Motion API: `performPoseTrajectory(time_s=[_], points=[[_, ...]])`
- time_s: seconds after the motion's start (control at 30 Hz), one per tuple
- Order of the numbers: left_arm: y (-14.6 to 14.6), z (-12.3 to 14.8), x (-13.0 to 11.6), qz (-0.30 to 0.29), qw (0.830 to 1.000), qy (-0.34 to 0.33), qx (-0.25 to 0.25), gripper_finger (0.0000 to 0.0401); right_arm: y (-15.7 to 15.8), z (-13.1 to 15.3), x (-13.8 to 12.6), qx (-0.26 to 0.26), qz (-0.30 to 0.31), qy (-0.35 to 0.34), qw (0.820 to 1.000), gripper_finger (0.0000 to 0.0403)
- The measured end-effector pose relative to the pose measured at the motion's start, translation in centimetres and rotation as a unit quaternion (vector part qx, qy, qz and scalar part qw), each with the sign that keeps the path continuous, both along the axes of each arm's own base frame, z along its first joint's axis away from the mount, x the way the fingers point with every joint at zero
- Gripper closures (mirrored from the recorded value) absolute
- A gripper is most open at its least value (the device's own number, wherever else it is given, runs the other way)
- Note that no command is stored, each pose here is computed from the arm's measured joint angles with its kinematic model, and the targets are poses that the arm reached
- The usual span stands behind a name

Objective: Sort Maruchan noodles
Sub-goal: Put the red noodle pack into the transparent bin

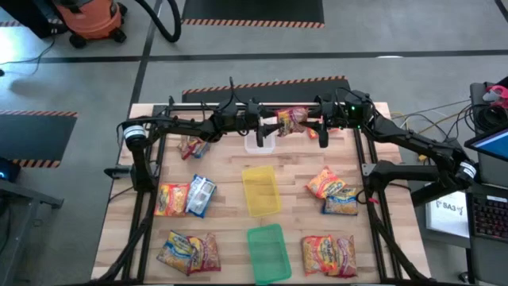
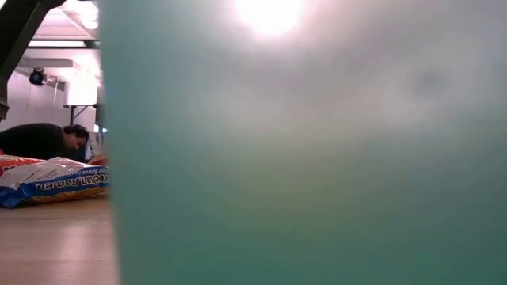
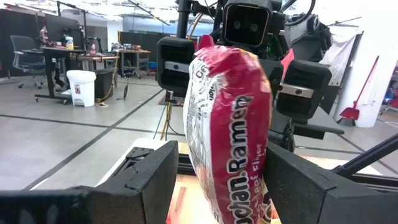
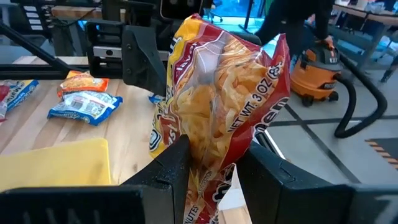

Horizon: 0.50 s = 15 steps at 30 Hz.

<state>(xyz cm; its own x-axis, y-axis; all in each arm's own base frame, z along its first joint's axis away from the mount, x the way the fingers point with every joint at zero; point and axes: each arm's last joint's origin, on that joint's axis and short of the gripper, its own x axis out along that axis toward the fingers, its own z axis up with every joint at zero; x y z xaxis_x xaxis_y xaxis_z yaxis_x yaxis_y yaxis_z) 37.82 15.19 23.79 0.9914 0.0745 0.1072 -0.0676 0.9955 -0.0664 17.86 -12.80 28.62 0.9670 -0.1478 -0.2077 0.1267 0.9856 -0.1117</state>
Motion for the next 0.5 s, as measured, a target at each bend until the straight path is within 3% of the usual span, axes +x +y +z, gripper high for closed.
performPoseTrajectory(time_s=[0.5], points=[[-0.6, 0.11, 0.22, -0.006, 1.0, -0.006, -0.003, 0.0199, 0.17, -0.01, 0.11, 0.001, 0.007, 0.0, 1.0, 0.0294]])
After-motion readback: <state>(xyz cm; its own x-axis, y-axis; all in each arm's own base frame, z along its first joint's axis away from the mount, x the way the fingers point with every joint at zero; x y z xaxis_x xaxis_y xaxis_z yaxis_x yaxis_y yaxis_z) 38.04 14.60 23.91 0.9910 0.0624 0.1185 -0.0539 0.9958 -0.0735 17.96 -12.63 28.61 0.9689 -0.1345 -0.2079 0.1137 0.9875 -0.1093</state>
